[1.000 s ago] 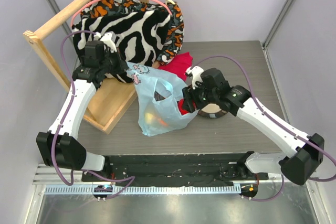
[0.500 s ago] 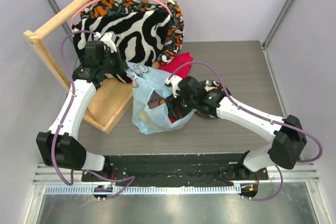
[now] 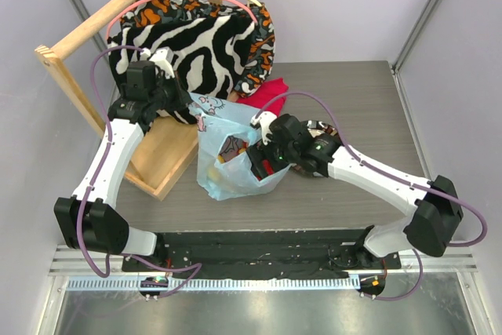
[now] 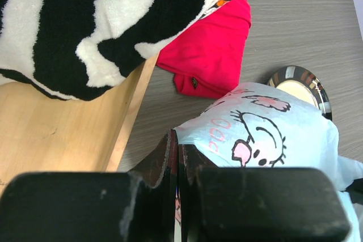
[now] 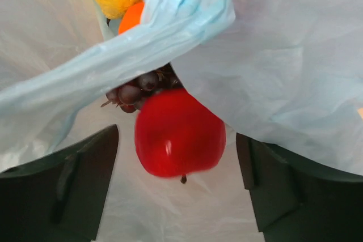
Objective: Place the fruits into the plastic bag
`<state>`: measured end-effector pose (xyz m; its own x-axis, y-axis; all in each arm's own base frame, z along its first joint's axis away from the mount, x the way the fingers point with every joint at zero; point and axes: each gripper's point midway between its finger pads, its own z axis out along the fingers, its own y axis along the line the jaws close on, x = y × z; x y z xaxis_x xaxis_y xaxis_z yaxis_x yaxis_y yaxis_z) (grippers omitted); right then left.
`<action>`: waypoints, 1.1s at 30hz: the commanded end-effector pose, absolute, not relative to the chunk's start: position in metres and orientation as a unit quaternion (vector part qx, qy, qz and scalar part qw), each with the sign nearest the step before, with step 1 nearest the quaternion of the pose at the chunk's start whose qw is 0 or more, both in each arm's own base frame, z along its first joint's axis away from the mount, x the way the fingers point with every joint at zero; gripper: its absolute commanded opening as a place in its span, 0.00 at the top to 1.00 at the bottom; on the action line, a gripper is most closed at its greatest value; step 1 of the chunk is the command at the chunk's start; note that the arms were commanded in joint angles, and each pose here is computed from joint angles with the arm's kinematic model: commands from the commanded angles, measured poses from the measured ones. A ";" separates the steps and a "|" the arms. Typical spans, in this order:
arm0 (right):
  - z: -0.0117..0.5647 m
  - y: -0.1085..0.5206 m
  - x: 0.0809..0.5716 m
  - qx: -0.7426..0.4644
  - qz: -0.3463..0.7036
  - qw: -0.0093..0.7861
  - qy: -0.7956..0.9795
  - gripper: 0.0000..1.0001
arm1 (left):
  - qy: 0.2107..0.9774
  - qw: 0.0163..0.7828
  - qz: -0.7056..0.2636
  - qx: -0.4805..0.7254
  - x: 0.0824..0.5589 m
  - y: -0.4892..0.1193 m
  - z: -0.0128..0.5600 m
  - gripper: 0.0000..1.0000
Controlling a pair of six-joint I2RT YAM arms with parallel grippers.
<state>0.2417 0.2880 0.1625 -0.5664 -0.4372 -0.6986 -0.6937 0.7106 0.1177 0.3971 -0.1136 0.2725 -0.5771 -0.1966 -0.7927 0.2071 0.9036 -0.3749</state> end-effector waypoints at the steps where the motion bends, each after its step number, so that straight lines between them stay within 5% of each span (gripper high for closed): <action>1: 0.205 0.294 0.245 -0.330 0.222 0.387 0.832 0.05 | 0.843 0.487 -0.226 0.010 0.402 -0.114 0.295 0.95; 17: 0.342 0.251 0.241 -0.280 0.231 0.559 0.745 0.15 | 0.843 0.488 -0.226 0.010 0.403 -0.114 0.295 0.95; 28: 0.278 0.258 0.270 -0.325 0.142 0.513 0.782 0.24 | 0.846 0.487 -0.217 0.009 0.404 -0.111 0.292 0.94; 33: 0.262 0.266 0.277 -0.351 0.129 0.505 0.778 0.20 | 0.847 0.485 -0.217 0.009 0.404 -0.111 0.290 0.95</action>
<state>0.2688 0.2617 0.2515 -0.3131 -0.4050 -0.8590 -0.6702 0.7351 -0.1023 0.3972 -0.1135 0.2725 -0.5769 -0.1963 -0.7929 0.2068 0.9040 -0.3742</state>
